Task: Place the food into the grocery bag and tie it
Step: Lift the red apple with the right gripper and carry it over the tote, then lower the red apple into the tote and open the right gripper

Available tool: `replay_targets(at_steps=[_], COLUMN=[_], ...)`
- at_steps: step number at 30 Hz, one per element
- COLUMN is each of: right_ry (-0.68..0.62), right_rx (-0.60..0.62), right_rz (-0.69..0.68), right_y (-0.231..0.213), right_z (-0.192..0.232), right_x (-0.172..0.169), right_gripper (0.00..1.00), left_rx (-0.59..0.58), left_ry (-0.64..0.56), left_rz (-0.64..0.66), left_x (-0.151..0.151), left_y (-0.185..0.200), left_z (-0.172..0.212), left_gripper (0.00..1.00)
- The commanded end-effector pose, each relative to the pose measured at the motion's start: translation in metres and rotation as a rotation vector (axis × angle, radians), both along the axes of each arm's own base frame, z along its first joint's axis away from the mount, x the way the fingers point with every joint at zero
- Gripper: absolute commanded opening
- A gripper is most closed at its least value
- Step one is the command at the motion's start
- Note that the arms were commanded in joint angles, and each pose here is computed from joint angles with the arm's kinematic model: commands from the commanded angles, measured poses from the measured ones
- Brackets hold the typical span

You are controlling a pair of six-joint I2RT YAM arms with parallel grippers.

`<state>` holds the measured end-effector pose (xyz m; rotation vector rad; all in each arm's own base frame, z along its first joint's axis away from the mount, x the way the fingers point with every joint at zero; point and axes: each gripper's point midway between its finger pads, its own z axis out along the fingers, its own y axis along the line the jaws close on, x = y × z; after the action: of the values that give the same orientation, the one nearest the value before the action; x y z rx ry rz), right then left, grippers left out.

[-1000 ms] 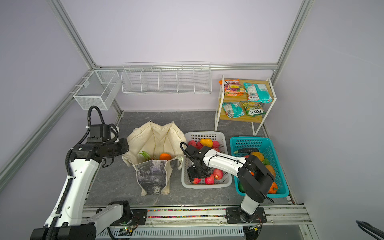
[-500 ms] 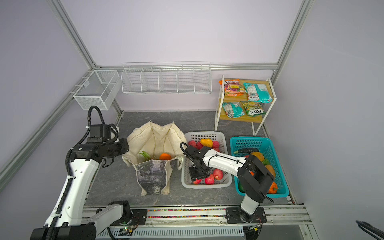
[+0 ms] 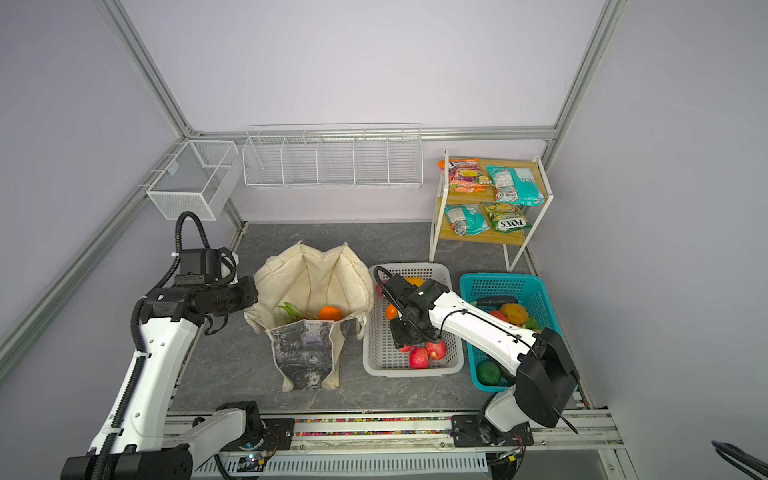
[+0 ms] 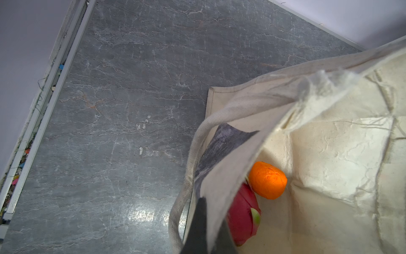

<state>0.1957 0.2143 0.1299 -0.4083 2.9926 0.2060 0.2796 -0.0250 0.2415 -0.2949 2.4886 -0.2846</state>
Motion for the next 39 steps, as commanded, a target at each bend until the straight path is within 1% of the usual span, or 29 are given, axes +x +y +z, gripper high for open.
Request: replay_targets(at_steps=[1,5,7,9,13,15,18,19,22,26,28,32,36,39], right_ry=[-0.051,-0.147,-0.199,-0.25,-0.353,-0.401,-0.439,-0.444,-0.408,-0.33,-0.286,-0.221,-0.187,-0.158], right_rx=[-0.045,-0.023,-0.003,0.05,0.217,0.305,0.389,0.398,0.39,0.357,0.357,0.304,0.249,0.238], right_rz=[-0.017,-0.026,-0.016,0.003,0.062,0.107,0.189,0.21,0.322,0.4,0.419,0.449,0.461,0.461], right_y=[-0.026,-0.035,-0.032,-0.022,0.017,0.046,0.093,0.108,0.161,0.209,0.226,0.237,0.237,0.241], right_z=[0.029,0.071,0.094,0.12,0.173,0.199,0.222,0.224,0.21,0.173,0.152,0.113,0.087,0.069], right_x=[0.002,0.015,0.023,0.031,0.049,0.055,0.058,0.06,0.057,0.055,0.054,0.056,0.058,0.058], right_gripper=[0.53,0.52,0.52,0.52,0.5,0.49,0.49,0.49,0.5,0.5,0.5,0.5,0.5,0.5], left_rx=[0.01,0.008,0.005,0.004,0.001,-0.003,-0.004,-0.005,-0.006,-0.004,-0.003,-0.002,-0.005,-0.007], left_ry=[0.004,0.002,0.002,0.0,-0.002,-0.001,-0.003,-0.003,-0.007,-0.012,-0.012,-0.013,-0.013,-0.02], left_rz=[0.003,0.0,-0.001,0.0,-0.001,-0.002,-0.004,-0.003,-0.005,-0.005,-0.006,-0.006,-0.008,-0.007], left_x=[-0.002,-0.001,0.0,0.0,0.001,0.001,0.002,0.002,0.002,0.002,0.0,-0.001,-0.002,-0.002], left_y=[0.003,0.002,0.002,0.002,0.001,0.001,0.0,0.0,0.0,0.0,0.0,0.0,0.0,0.0], left_z=[-0.001,-0.001,-0.001,0.0,0.0,0.0,0.002,0.003,0.006,0.009,0.01,0.011,0.011,0.012], left_gripper=[0.0,0.0,0.0,0.0,0.0,0.0,0.0,0.0,0.0,0.0,0.0,0.0,0.0,0.0])
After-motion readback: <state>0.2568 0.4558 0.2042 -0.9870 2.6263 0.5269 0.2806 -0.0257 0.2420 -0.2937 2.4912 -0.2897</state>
